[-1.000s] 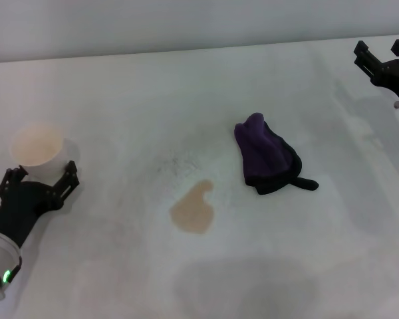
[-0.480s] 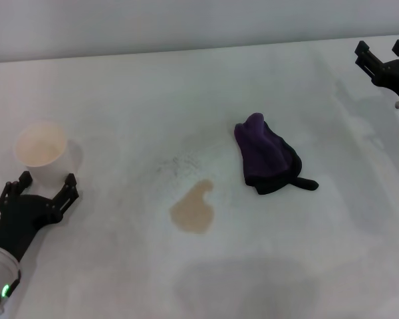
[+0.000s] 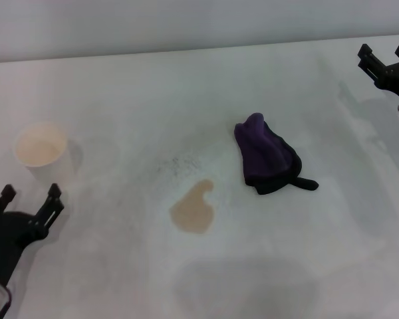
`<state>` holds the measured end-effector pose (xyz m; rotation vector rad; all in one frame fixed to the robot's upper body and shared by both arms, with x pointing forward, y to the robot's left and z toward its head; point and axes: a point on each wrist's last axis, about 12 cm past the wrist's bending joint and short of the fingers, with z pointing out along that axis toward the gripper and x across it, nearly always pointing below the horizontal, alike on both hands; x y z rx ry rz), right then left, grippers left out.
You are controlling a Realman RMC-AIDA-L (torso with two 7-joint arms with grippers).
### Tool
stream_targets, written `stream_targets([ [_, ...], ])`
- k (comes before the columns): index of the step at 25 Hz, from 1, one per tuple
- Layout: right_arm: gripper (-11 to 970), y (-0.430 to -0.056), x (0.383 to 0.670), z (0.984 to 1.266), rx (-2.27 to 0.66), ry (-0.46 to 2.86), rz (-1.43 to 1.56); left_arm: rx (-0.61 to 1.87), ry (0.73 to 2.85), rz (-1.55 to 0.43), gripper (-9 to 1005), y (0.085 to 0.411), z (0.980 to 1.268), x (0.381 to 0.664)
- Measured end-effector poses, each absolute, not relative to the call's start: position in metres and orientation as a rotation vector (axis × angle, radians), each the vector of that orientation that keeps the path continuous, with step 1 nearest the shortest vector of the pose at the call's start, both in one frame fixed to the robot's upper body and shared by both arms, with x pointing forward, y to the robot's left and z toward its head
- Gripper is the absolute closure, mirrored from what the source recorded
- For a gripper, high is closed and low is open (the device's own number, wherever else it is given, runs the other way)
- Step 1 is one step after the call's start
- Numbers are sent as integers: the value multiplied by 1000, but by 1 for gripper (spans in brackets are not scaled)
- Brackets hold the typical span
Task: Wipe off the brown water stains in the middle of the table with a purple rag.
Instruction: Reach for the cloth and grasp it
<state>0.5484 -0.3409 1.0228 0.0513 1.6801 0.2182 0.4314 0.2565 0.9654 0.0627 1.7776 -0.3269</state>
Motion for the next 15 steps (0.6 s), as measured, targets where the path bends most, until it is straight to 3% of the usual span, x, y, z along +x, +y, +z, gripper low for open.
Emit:
stream_targets([
  [8,106,-334,552,1025,34,1677,255,-12,1656,-328,106,263,975,405],
  [15,107,-309,575,1035,-49,1718,418,6,1615,-319,109,266,980,410],
])
